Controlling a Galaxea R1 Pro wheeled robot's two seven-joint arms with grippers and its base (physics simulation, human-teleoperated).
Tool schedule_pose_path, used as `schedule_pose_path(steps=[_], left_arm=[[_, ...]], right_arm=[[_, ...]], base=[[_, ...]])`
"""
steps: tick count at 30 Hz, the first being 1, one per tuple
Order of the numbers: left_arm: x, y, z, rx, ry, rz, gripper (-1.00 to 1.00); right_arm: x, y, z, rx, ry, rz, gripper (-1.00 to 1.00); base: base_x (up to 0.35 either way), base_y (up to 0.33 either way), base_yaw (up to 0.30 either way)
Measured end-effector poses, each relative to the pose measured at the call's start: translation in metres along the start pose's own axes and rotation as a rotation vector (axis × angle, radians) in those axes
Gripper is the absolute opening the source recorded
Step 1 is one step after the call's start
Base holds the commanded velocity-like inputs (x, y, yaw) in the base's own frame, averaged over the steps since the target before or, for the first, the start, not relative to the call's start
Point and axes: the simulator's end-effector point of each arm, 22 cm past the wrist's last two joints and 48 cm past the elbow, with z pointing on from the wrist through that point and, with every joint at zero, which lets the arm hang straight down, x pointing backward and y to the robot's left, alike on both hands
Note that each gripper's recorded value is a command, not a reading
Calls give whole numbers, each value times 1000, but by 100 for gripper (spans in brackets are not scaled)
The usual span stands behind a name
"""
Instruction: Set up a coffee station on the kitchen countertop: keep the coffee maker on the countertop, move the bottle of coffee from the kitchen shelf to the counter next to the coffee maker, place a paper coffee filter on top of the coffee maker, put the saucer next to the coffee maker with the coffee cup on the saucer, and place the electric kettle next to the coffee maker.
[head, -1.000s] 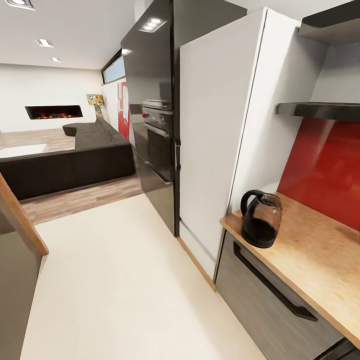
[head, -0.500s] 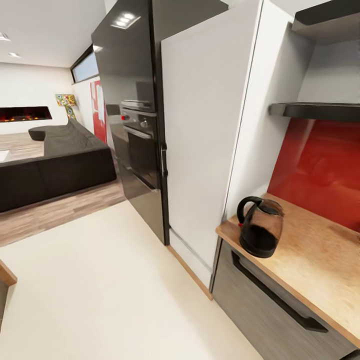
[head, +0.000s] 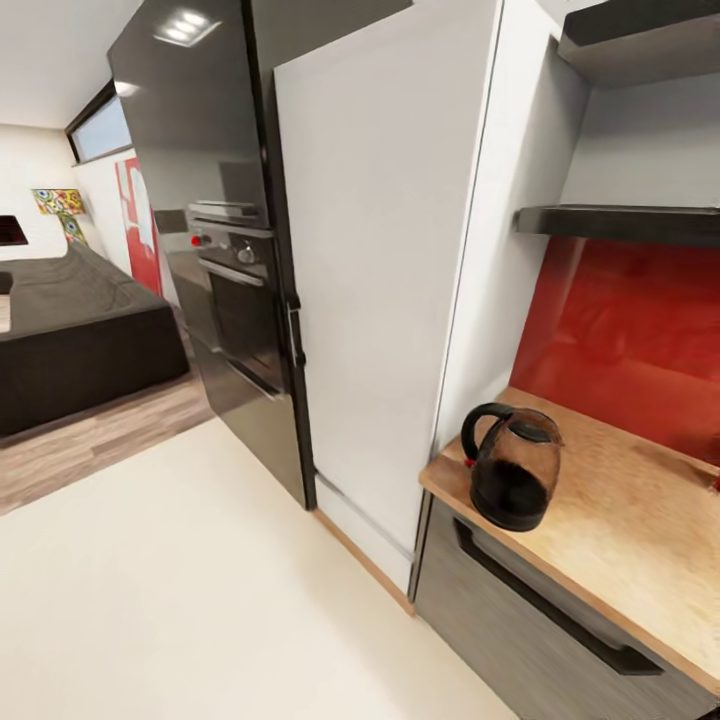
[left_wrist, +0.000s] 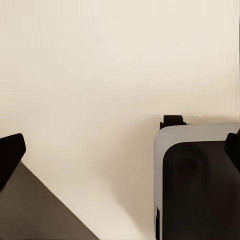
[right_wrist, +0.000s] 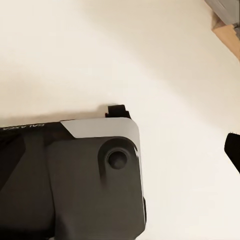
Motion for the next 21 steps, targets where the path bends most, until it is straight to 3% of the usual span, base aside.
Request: schedule_pose_path(steps=[21], left_arm=[[-1, -1, 0, 2, -7, 2, 100]], right_arm=[[0, 0, 0, 0, 0, -1, 100]], base=[[6, 5, -266]])
